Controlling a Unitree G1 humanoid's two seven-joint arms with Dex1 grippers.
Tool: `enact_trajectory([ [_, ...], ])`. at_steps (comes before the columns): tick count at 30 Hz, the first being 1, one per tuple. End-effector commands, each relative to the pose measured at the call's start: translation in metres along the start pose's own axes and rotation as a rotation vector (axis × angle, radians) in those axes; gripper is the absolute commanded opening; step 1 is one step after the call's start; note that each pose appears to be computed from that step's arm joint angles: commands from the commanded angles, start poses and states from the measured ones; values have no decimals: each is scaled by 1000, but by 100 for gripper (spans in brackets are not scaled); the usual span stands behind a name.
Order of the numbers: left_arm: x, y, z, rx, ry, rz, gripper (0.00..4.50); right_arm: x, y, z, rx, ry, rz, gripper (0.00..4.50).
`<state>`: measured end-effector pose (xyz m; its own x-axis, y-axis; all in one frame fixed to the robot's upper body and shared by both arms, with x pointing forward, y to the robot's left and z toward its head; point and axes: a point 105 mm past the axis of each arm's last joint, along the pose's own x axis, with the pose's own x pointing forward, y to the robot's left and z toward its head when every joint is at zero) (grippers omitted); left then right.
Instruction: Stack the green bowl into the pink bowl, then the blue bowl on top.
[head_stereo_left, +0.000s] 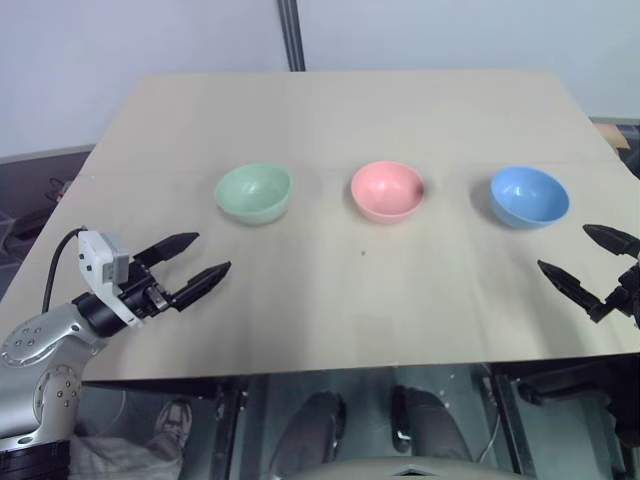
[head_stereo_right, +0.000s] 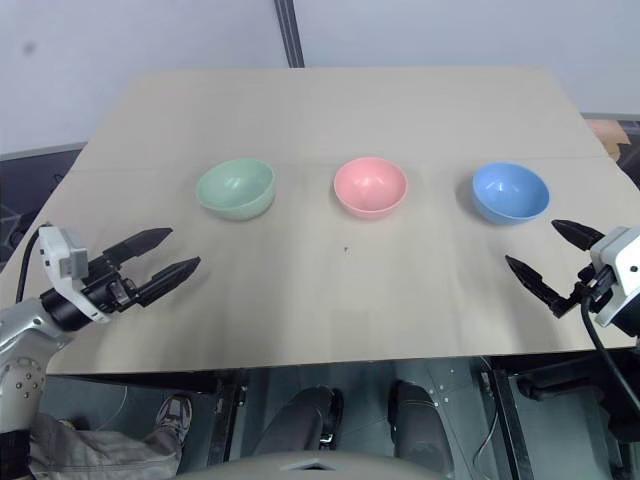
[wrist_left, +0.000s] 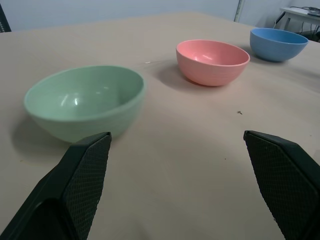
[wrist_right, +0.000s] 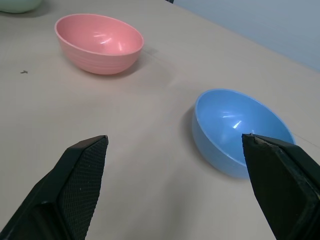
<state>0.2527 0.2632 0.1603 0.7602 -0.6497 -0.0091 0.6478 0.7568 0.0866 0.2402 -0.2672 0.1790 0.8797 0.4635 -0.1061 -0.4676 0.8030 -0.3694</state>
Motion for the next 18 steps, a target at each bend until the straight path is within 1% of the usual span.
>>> enact_trajectory([
  [1, 1, -3, 19, 51, -47, -13, 448, 4, 0, 16, -40, -35, 4, 450],
  [9, 7, -14, 26, 38, -98, -60, 448, 26, 4, 17, -56, -35, 13, 450],
  [11, 10, -18, 27, 38, -103, -81, 448, 36, 9, 19, -67, -46, 44, 450],
  [14, 19, -25, 30, 20, -127, -107, 448, 63, 28, 25, -135, -54, 170, 450],
  [18, 28, -32, 25, 34, -117, -120, 448, 110, 58, 27, -332, -48, 329, 450],
])
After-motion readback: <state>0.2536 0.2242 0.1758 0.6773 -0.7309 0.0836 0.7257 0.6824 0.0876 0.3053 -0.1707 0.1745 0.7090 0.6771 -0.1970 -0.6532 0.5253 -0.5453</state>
